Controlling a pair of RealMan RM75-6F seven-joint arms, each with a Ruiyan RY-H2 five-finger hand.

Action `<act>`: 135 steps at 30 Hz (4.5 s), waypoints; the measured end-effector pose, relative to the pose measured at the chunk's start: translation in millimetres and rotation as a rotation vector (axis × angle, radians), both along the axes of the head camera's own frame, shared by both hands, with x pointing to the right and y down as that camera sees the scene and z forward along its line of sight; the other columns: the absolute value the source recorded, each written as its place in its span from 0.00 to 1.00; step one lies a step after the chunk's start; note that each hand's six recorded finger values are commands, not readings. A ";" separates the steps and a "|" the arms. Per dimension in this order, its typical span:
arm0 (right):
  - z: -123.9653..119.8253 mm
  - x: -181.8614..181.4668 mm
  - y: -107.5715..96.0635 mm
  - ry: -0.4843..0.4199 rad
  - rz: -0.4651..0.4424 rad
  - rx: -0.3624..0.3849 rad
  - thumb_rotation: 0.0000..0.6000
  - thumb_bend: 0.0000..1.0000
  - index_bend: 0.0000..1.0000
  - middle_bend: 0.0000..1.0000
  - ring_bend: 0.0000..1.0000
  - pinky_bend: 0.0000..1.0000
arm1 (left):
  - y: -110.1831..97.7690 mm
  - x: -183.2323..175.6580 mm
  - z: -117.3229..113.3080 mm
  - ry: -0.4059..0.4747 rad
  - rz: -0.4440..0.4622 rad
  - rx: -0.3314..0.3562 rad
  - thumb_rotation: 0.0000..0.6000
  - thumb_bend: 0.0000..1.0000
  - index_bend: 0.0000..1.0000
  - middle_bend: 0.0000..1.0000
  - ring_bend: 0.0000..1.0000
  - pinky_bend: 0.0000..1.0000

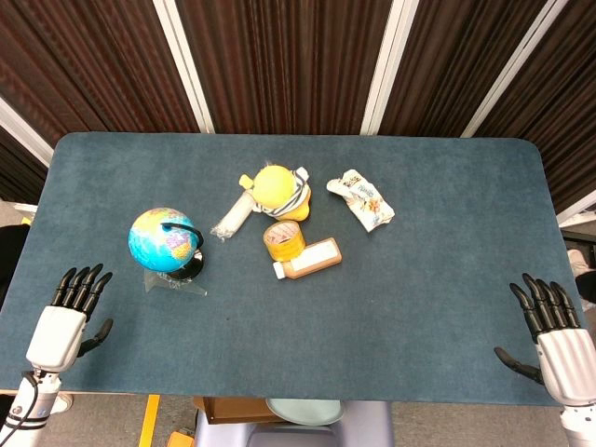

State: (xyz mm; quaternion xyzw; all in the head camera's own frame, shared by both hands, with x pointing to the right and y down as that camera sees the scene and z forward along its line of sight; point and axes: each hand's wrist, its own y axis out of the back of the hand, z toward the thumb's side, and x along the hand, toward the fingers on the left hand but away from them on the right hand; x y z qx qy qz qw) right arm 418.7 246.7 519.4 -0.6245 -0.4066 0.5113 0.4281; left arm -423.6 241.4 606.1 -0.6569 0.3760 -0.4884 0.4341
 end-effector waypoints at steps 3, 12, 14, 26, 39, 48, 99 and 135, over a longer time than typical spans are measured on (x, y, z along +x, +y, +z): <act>-0.7 -0.5 1.1 -0.014 -0.006 -0.018 1.00 0.12 0.00 0.00 0.00 0.00 | 0.4 0.2 -1.6 0.014 -0.015 -0.003 1.00 0.37 0.00 0.00 0.00 0.00; 3.3 -4.3 4.1 -0.022 -0.019 -0.044 1.00 0.12 0.00 0.00 0.00 0.00 | -1.6 3.3 0.8 0.112 -0.068 -0.002 1.00 0.39 0.00 0.00 0.00 0.00; 5.1 -4.7 4.6 -0.023 -0.019 -0.056 1.00 0.12 0.00 0.00 0.00 0.00 | -4.0 7.1 3.2 0.178 -0.096 0.006 1.00 0.38 0.00 0.00 0.00 0.00; 6.0 -7.5 4.3 -0.064 -0.024 -0.056 1.00 0.12 0.00 0.00 0.00 0.00 | -48.2 28.1 30.9 0.698 -0.361 -0.065 1.00 0.37 0.00 0.00 0.00 0.00; 6.0 -7.7 4.8 -0.070 -0.024 -0.057 1.00 0.12 0.00 0.00 0.00 0.00 | -86.3 52.8 50.3 0.778 -0.467 -0.064 1.00 0.36 0.00 0.00 0.00 0.00; 4.8 -6.8 4.6 -0.073 -0.022 -0.064 1.00 0.12 0.00 0.00 0.00 0.00 | -92.1 56.9 55.8 0.766 -0.472 -0.073 1.00 0.36 0.00 0.00 0.00 0.00; 8.6 -5.1 2.8 -0.041 -0.004 -0.078 1.00 0.12 0.00 0.00 0.00 0.00 | -129.4 13.0 86.4 0.629 -0.549 -0.032 1.00 0.36 0.00 0.00 0.00 0.00; 20.8 -10.6 5.4 -0.015 -0.019 -0.126 1.00 0.12 0.00 0.00 0.00 0.00 | -132.2 1.3 47.3 0.870 -0.563 0.001 1.00 0.36 0.00 0.00 0.00 0.00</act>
